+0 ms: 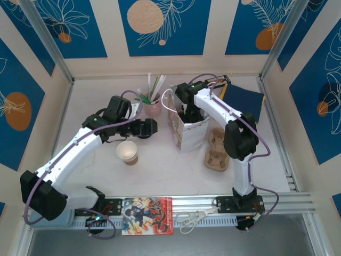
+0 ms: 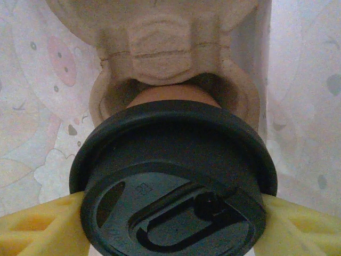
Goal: Pack the takeout coffee
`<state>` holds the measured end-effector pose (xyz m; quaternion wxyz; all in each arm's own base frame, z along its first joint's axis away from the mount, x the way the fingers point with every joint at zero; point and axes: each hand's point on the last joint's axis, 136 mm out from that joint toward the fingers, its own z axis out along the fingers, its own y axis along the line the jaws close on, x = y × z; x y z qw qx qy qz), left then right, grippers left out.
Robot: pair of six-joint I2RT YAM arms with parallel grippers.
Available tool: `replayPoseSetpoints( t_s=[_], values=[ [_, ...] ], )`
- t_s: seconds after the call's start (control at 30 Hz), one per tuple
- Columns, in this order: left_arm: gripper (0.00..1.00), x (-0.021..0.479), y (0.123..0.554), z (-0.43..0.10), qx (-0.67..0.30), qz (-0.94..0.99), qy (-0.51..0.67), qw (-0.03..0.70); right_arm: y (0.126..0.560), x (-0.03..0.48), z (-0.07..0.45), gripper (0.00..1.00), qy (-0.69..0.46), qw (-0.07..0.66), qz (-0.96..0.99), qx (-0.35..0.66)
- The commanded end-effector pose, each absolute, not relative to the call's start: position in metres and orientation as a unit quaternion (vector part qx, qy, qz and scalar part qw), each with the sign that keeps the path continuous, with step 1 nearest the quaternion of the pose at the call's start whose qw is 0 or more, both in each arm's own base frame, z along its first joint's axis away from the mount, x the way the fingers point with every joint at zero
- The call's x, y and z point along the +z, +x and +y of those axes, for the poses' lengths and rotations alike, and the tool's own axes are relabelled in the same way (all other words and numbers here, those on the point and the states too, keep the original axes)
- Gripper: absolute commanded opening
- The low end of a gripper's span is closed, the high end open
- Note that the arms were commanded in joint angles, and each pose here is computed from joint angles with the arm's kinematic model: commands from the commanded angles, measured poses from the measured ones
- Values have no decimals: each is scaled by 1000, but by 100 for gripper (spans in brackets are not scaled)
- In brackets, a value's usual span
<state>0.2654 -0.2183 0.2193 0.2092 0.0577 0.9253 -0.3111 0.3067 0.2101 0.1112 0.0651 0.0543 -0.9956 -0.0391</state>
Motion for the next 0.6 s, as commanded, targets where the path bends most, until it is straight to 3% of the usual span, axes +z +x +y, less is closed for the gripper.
replayPoseSetpoints(
  t_s=[0.0,0.57],
  values=[
    [100,230,266,-229,-348,911,75,206,305,73,210,70,51,103,-993,-28],
    [100,230,267,-229,-346,913,74,206,304,71,210,70,54,109,-992,-24]
  ],
)
